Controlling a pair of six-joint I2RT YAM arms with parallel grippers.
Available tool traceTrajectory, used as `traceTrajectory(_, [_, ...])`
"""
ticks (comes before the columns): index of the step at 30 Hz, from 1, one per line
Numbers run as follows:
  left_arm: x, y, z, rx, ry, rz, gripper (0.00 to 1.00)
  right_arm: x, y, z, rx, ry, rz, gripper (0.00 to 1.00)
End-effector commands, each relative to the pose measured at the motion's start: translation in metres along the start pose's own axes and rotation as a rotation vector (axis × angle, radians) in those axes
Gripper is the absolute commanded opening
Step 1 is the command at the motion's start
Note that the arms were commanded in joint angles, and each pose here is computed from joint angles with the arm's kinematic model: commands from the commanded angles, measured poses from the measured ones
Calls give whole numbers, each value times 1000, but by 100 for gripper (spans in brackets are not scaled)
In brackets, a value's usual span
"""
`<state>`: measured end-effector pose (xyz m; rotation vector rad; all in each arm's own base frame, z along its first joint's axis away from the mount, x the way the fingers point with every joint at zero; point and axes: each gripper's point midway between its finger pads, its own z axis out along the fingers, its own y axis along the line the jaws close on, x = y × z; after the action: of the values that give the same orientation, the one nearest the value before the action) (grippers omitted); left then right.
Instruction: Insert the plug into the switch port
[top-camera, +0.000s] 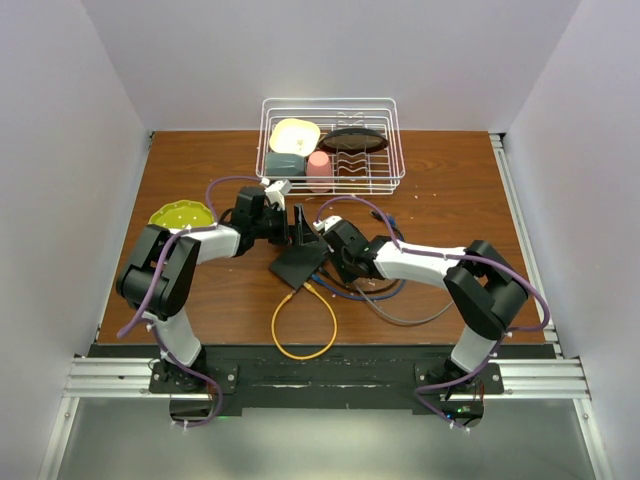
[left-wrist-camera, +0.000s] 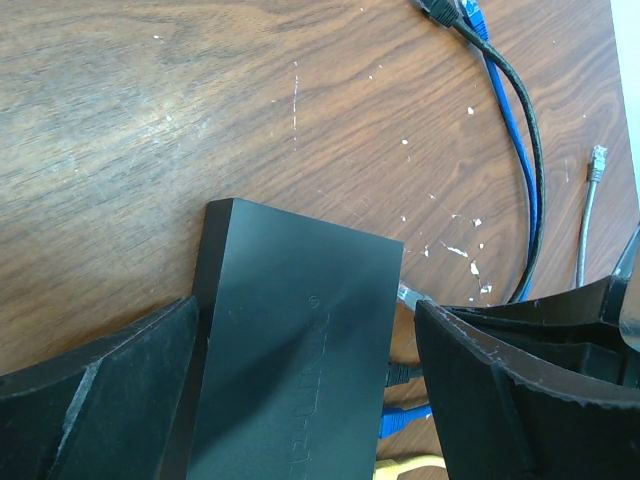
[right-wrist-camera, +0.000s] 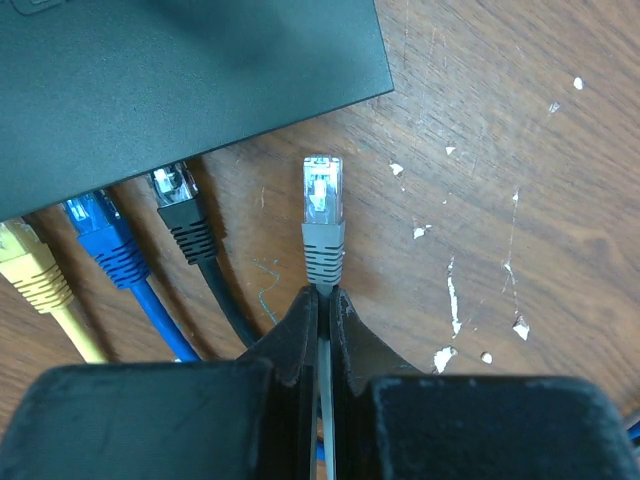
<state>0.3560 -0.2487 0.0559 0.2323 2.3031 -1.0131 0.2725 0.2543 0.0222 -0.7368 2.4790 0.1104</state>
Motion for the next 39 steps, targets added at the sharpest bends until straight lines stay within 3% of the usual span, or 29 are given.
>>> traceTrajectory(1, [-19,-13,0,30,-48,49,94,-20,0,-4,4,-41,-18,0])
traceTrajectory(39, [-7,-8,11,58,4,41,85,-44,30,-6,-127,-108,-9,0])
